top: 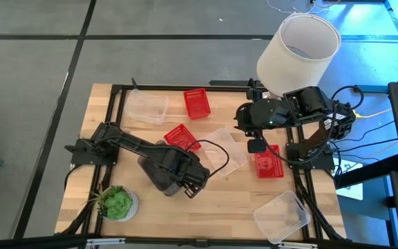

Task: Stack baskets by color
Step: Stack the left black bin on the stacked black bins

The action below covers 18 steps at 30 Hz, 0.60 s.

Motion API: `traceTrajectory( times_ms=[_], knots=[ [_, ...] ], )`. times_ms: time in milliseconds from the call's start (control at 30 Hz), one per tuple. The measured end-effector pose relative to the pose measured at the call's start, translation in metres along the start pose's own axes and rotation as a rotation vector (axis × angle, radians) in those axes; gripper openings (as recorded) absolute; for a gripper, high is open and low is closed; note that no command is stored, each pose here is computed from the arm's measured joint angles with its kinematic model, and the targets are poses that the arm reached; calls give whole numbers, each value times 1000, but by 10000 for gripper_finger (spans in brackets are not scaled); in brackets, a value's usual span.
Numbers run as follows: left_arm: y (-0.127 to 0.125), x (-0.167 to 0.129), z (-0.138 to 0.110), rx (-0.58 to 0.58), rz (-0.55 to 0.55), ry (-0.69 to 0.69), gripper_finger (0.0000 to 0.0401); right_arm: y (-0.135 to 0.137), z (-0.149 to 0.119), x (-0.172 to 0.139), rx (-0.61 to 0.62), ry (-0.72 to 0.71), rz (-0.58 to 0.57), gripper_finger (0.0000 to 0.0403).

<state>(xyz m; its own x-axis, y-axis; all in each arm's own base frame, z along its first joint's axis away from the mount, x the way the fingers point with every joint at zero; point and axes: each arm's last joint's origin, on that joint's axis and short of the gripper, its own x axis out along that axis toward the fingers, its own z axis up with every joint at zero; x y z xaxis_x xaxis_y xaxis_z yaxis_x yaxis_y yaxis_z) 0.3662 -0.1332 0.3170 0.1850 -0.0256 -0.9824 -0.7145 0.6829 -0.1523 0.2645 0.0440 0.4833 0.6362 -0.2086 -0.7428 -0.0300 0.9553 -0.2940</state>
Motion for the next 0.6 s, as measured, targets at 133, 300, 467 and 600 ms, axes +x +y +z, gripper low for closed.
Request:
traceTrajectory(
  times_ms=[133,300,467,600],
  knots=[
    [4,2,-2,0,48,27,1,0,0,0,-3,0,0,118],
    [3,5,0,40,48,30,1,0,0,0,-6,0,0,118],
    [3,5,1,72,50,22,15,0,0,0,-7,0,0,118],
    [4,5,1,74,55,24,39,0,0,0,-7,0,0,118]
  ],
)
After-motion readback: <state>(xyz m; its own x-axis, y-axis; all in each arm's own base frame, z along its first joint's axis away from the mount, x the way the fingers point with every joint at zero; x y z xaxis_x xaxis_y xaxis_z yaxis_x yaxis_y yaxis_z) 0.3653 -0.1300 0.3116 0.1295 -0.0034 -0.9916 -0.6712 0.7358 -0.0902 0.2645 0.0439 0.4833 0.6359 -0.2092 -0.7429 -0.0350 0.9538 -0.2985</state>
